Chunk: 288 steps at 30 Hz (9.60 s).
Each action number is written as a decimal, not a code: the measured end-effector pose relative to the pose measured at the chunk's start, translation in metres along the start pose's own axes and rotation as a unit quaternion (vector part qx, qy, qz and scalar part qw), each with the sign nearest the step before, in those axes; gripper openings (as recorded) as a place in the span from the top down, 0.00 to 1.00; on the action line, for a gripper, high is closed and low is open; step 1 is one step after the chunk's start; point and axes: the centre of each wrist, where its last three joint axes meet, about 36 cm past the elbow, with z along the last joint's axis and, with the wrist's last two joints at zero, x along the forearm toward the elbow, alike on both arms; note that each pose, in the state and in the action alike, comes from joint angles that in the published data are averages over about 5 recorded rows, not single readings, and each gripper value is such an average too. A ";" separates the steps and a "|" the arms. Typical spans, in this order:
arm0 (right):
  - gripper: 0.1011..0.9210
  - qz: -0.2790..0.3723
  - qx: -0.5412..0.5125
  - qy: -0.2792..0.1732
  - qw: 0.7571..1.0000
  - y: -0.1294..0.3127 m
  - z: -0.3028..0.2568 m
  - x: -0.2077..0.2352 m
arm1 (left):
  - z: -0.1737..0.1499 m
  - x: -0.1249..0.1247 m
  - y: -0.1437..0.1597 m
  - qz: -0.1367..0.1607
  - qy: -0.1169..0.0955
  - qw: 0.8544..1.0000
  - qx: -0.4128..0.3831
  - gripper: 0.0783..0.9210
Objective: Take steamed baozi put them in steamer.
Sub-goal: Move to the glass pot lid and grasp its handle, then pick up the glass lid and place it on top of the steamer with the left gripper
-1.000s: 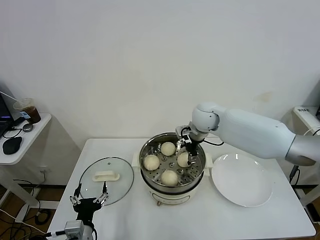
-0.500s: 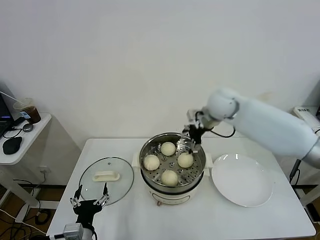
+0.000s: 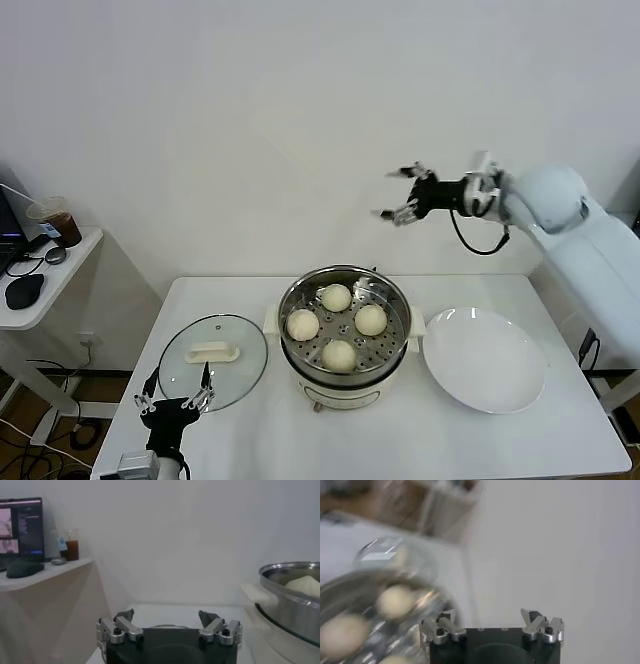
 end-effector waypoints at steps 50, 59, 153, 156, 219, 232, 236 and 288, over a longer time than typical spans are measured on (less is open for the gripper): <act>0.12 0.407 -0.330 0.053 0.850 0.311 0.225 0.077 | 0.062 -0.087 0.078 0.019 -0.158 0.698 -0.698 0.12; 0.12 0.403 -0.334 0.068 0.849 0.320 0.227 0.081 | 0.060 -0.102 0.068 0.032 -0.124 0.654 -0.745 0.12; 0.12 0.415 -0.322 0.108 0.844 0.346 0.247 0.086 | 0.125 -0.205 0.042 -0.009 -0.061 0.702 -0.709 0.48; 0.12 0.415 -0.323 0.108 0.844 0.347 0.247 0.085 | 0.124 -0.205 0.043 -0.007 -0.059 0.702 -0.710 0.58; 0.12 0.430 -0.320 0.116 0.836 0.328 0.234 0.115 | -0.056 -0.120 -0.131 -0.148 0.033 0.745 -0.650 0.89; 0.12 0.438 -0.323 0.123 0.830 0.330 0.242 0.119 | -0.083 -0.102 -0.207 -0.069 -0.035 0.765 -0.639 0.89; 0.12 0.440 -0.325 0.125 0.828 0.332 0.244 0.119 | -0.084 -0.097 -0.230 -0.042 -0.059 0.764 -0.642 0.89; 0.12 0.436 -0.335 0.133 0.825 0.345 0.252 0.107 | -0.059 -0.111 -0.279 0.005 -0.083 0.727 -0.682 0.89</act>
